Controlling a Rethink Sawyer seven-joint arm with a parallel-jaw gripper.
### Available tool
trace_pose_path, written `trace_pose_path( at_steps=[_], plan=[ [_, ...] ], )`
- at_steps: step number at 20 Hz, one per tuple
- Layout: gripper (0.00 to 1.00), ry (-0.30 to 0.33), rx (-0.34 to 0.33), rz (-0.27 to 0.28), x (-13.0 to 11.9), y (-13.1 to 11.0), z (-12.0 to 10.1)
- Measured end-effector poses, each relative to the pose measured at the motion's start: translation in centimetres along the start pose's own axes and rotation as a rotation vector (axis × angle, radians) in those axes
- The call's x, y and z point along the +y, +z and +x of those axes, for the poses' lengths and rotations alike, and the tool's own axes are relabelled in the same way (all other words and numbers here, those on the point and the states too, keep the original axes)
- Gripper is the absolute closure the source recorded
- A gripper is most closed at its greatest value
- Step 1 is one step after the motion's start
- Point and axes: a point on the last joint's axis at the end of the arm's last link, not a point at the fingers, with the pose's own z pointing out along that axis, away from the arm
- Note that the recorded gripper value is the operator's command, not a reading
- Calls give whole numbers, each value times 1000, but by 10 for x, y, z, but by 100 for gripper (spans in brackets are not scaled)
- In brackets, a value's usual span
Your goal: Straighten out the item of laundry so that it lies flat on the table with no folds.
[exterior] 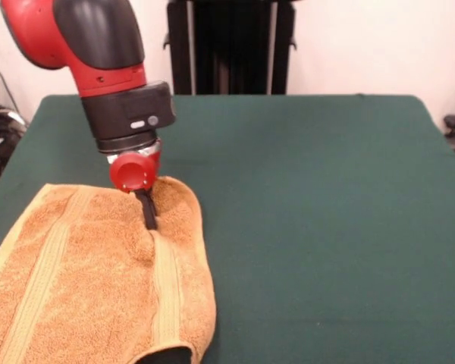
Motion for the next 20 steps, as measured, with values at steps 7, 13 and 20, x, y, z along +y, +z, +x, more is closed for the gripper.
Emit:
trace_pose_path(
  at_steps=[7, 13, 20],
  plan=[
    [100, -41, -5, 9, 5, 9, 23],
    [100, -64, 1, 8, 15, 18, 53],
    [100, -61, 16, 11, 27, 25, 83]
  ],
)
